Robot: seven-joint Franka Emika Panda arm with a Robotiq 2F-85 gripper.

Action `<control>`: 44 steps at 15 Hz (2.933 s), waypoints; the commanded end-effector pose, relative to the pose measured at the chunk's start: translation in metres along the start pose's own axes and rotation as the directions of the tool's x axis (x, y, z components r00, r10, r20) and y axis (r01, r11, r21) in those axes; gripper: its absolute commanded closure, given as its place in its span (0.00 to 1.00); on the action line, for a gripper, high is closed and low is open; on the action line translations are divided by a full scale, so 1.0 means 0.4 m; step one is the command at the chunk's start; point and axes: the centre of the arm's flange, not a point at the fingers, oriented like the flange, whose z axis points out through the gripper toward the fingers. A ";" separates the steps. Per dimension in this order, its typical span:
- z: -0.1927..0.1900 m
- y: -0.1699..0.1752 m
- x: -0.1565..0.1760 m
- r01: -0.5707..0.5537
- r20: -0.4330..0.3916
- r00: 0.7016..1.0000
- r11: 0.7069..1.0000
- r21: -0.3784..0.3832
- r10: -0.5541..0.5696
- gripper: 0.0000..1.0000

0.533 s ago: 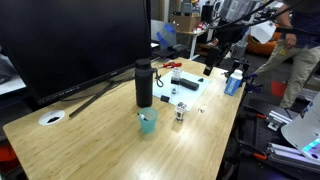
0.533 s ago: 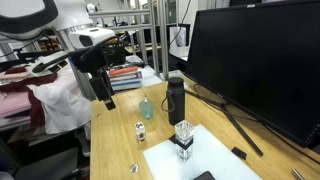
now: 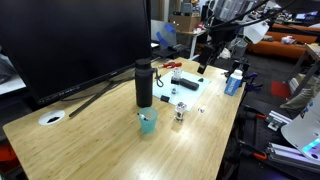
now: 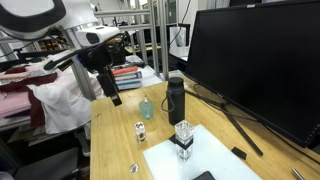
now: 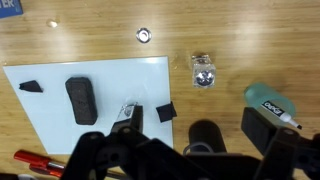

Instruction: Move the black bottle forward

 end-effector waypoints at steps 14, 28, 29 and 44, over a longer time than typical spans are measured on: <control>0.052 -0.045 0.188 0.103 -0.001 0.995 0.994 -0.024 -0.104 0.00; 0.162 -0.095 0.381 0.222 -0.067 0.974 0.972 0.070 -0.218 0.00; 0.170 -0.099 0.389 0.238 -0.061 0.970 0.968 0.075 -0.234 0.00; 0.258 -0.107 0.444 0.360 -0.033 0.933 0.931 0.061 -0.358 0.15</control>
